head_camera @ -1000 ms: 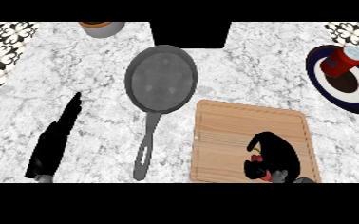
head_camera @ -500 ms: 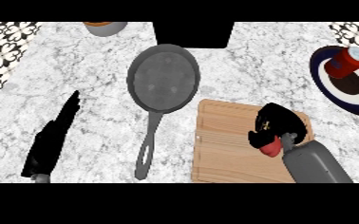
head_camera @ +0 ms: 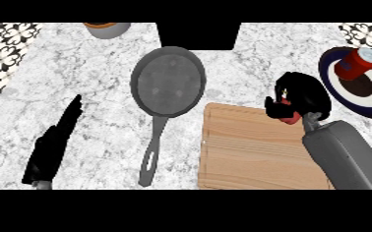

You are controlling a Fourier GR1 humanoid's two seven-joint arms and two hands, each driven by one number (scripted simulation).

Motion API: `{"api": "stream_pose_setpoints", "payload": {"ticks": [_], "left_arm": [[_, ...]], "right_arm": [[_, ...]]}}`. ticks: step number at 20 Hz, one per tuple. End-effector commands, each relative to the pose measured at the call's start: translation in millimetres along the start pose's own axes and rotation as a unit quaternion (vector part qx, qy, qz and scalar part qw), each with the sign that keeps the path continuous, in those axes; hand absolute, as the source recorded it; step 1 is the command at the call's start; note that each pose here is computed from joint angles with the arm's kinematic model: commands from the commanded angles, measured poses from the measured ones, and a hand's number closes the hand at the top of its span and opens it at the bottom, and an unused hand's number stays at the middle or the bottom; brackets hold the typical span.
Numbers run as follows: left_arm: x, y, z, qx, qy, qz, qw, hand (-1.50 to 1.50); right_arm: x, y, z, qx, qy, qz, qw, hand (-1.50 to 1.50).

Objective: Pick the bell pepper from the cutting board and place it in the pan

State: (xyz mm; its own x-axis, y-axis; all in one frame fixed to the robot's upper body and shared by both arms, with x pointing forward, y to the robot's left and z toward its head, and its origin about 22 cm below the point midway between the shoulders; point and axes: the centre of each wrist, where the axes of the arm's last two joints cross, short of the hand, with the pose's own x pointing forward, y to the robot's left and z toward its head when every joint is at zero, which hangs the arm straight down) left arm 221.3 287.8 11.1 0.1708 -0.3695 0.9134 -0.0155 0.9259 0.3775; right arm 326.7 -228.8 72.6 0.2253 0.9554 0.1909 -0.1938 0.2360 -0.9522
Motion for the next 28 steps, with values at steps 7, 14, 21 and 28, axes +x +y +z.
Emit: {"api": "stream_pose_setpoints", "payload": {"ticks": [7, 14, 21, 28], "left_arm": [[1, 11, 1, -0.005, -0.005, -0.007, 0.9999, 0.0], [-4, -8, 0, -0.009, -0.008, -0.005, 0.9999, 0.0], [-6, -8, -3, -0.012, -0.006, -0.003, 0.9999, 0.0], [16, -25, -9, -0.036, -0.028, -0.005, 0.999, 0.0]], "right_arm": [[76, -56, 4, -0.204, -0.178, -0.033, 0.962, 1.5], [156, -65, -6, -0.161, -0.211, -0.109, 0.958, 1.5], [195, -36, -36, -0.117, -0.215, -0.162, 0.956, 1.5], [205, -12, -55, -0.07, -0.181, -0.14, 0.971, 1.5]]}}
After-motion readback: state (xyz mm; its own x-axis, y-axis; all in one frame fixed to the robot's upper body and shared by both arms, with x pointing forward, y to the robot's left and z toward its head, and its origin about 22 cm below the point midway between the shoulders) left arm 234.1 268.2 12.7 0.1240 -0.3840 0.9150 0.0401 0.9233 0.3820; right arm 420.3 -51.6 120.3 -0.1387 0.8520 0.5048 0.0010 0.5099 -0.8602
